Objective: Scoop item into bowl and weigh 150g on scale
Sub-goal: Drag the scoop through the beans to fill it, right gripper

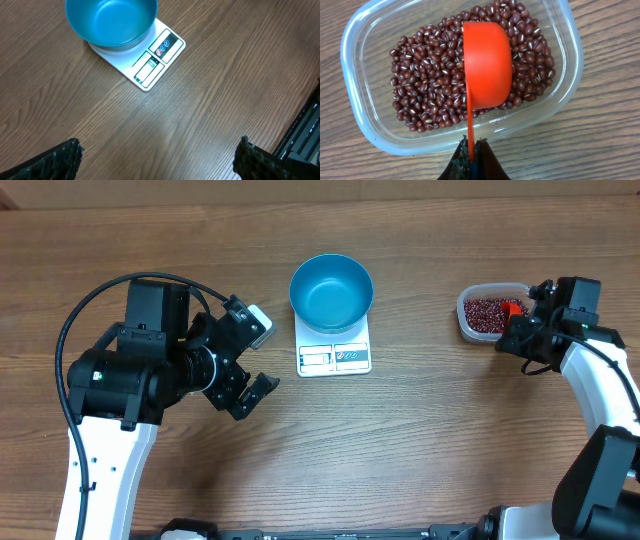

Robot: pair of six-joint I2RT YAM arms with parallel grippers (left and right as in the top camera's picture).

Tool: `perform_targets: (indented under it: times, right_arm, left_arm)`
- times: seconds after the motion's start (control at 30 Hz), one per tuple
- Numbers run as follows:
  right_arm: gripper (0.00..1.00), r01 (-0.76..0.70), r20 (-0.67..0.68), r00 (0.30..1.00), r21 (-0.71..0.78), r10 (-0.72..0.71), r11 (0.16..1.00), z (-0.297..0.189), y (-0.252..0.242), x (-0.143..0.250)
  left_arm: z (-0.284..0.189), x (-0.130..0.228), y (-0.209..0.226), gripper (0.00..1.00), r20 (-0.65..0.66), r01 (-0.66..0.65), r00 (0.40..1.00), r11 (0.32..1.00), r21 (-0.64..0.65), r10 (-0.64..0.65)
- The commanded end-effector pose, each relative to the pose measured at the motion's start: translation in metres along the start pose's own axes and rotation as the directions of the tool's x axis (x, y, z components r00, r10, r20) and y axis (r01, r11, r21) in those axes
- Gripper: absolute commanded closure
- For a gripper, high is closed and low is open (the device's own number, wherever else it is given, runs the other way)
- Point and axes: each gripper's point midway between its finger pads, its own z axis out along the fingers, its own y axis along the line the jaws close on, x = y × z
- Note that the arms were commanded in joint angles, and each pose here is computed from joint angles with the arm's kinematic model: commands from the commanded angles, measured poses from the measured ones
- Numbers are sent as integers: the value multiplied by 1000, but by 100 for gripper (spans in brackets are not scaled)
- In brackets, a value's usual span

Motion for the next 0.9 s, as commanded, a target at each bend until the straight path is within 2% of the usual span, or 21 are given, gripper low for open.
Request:
perform_targets:
  times: [0.0,0.13,0.2,0.37,0.63,0.73,0.87]
  right_arm:
    - [96,-6,16,1000,-34,6,999,-2,4,-8]
    - [96,-5,20,1000,-30,6,1000,-2,4,-9]
    - [96,-3,41,999,23,3,1000,-2,-5,-15]
    - [96,8,83,996,23,-10,1000,-18,-2,-33]
    - [96,145,55,988,25,-147,989,-32,14,-36]
    - [96,186,43,980,136,-194,973,-31,12,-36]
    - [96,267,28,957,311,-290,912,-35,12,-39]
  left_arm:
    - [-4,-5,-1,0,19,-24,1000,1000,3,24]
    - [-4,-5,-1,0,19,-24,1000,1000,3,24]
    - [-4,-5,-1,0,19,-24,1000,1000,3,24]
    - [-4,-5,-1,0,19,-25,1000,1000,3,25]
    - [-4,-5,-1,0,19,-24,1000,1000,3,24]
    - [-4,-5,-1,0,19,-24,1000,1000,3,24]
    - [-4,-5,-1,0,19,-25,1000,1000,3,25]
